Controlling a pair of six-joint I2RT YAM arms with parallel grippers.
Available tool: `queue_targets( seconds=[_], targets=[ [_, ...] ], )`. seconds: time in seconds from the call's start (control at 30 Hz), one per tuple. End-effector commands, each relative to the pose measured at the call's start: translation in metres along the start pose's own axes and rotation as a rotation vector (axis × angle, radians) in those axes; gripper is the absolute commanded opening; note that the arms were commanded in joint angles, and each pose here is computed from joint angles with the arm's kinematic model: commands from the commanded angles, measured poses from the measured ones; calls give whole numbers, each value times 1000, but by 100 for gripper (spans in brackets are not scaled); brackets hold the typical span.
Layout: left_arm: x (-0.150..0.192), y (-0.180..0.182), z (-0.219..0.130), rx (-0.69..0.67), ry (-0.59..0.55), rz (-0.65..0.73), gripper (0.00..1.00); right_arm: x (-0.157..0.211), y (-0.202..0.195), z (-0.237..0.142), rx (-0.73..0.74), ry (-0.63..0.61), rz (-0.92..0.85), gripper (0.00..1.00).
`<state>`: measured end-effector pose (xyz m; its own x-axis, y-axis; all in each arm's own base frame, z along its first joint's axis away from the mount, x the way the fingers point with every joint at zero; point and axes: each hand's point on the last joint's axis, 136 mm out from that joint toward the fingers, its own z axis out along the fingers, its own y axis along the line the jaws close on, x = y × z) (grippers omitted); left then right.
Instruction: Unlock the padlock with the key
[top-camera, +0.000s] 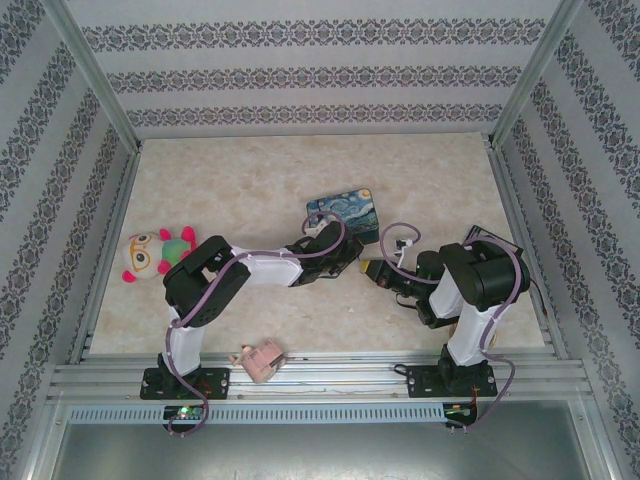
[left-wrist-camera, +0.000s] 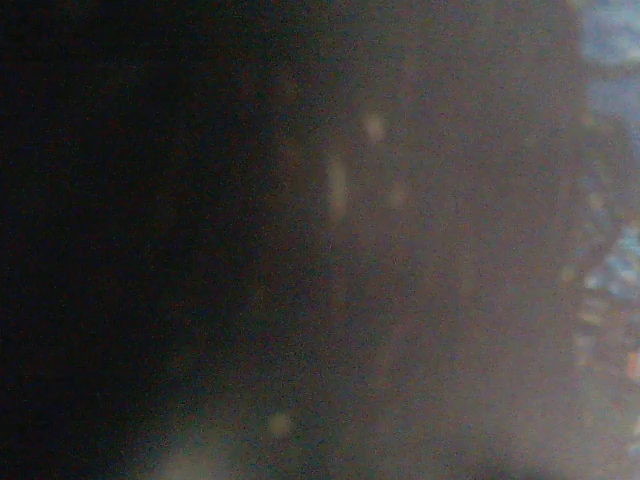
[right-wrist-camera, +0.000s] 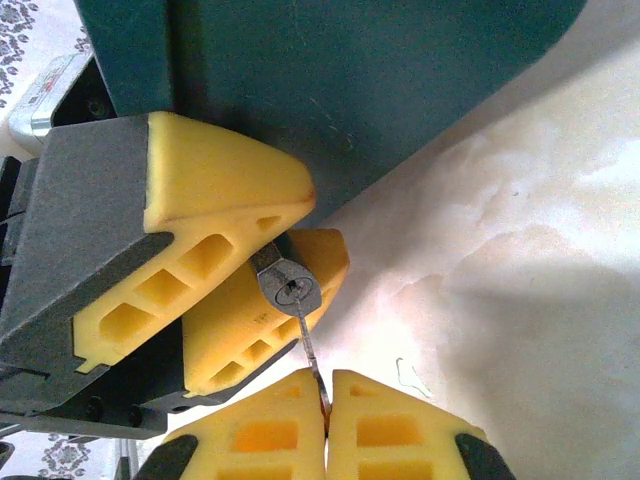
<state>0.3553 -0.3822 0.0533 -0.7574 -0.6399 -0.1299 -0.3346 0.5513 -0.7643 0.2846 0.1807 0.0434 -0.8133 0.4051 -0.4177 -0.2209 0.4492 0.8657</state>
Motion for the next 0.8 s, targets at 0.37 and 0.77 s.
queue_targets(
  seconds=[0.37, 0.77],
  targets=[
    [8, 24, 2, -59, 64, -119, 7, 3, 3, -9, -1, -10, -6, 0],
    [8, 26, 3, -62, 71, -119, 7, -10, 7, -7, -7, -46, -2, 0]
  ],
)
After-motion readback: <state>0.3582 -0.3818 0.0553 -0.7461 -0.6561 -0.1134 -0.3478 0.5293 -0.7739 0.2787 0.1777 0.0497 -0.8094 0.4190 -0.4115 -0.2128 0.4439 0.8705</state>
